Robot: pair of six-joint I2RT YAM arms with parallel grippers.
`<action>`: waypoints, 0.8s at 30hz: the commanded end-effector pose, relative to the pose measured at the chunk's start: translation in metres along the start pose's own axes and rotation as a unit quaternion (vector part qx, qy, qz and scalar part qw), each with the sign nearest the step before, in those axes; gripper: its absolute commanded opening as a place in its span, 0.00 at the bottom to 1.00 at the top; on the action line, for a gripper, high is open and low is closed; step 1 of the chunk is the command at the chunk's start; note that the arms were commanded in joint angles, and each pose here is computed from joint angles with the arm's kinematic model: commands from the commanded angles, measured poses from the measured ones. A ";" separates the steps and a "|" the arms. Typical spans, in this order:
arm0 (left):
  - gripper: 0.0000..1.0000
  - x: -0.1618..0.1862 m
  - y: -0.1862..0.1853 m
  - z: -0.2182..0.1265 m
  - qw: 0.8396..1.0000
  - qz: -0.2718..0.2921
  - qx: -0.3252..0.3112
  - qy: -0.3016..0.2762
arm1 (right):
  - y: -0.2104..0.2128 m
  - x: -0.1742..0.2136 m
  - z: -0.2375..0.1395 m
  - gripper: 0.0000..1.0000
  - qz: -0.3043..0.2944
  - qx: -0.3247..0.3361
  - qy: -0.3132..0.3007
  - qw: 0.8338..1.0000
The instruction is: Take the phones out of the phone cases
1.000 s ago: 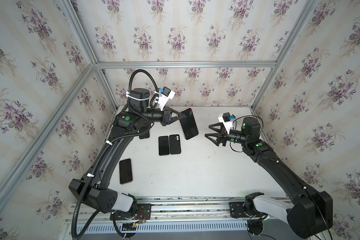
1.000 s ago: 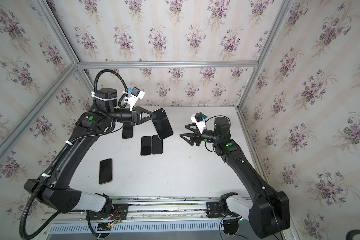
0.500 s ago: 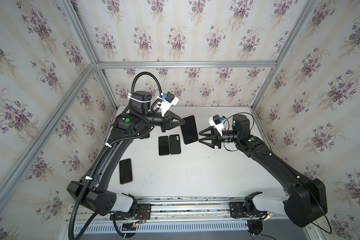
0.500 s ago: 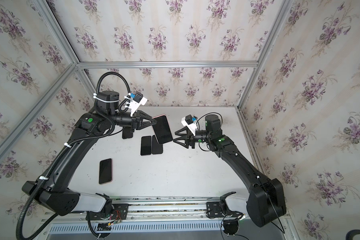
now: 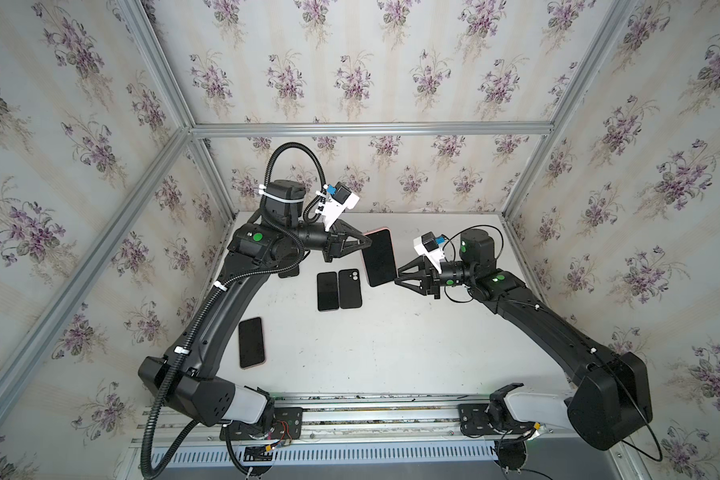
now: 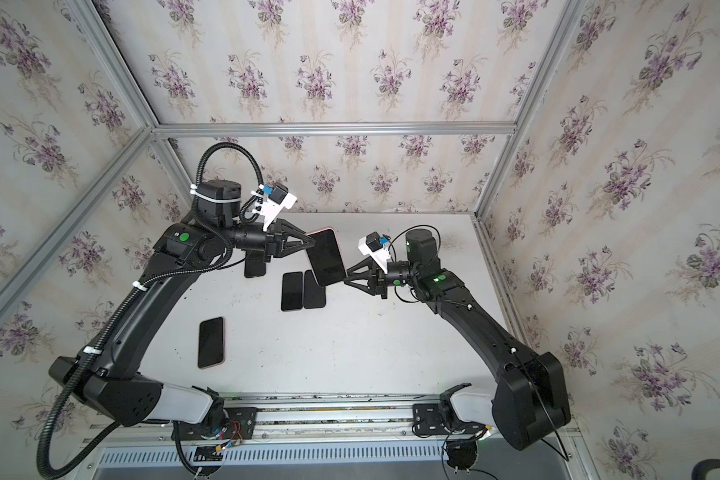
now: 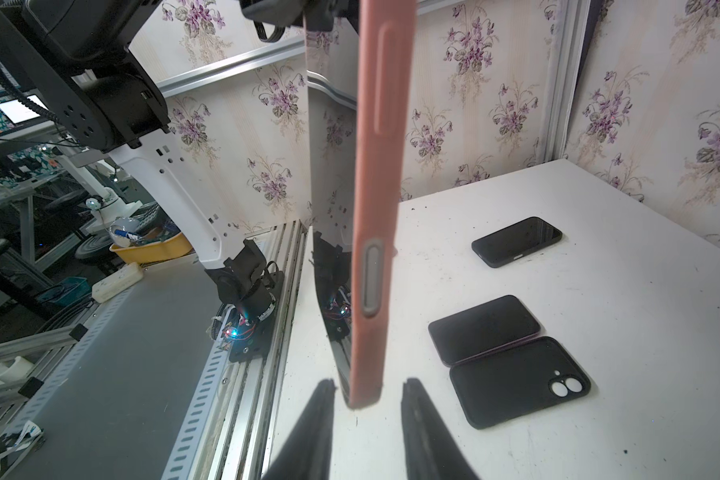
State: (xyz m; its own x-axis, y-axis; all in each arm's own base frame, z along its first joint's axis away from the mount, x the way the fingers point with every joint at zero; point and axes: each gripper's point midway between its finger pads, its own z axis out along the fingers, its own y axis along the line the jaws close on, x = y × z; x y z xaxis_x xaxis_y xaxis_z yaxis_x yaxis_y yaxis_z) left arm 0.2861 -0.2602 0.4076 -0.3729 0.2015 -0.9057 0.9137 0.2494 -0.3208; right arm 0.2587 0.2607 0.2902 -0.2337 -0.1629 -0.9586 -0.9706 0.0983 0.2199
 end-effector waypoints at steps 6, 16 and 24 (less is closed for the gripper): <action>0.00 -0.011 -0.008 0.000 0.999 0.022 0.028 -0.012 | 0.009 -0.006 0.000 0.23 -0.025 -0.021 0.000 0.999; 0.00 -0.011 -0.008 0.002 0.999 0.022 0.030 -0.012 | 0.009 -0.012 0.000 0.21 -0.030 -0.024 -0.004 0.999; 0.00 -0.013 -0.006 0.004 0.999 0.018 0.036 -0.012 | 0.012 -0.007 0.000 0.00 -0.033 -0.037 0.009 0.999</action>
State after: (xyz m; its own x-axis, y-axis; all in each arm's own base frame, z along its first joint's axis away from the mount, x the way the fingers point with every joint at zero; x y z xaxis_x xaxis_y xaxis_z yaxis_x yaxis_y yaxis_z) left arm 0.2871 -0.2651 0.4133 -0.3500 0.1995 -0.9152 0.9286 0.2027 -0.3109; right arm 0.2523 0.2633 0.2942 -0.2327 -0.1844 -0.9549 -0.9725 0.0449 0.2283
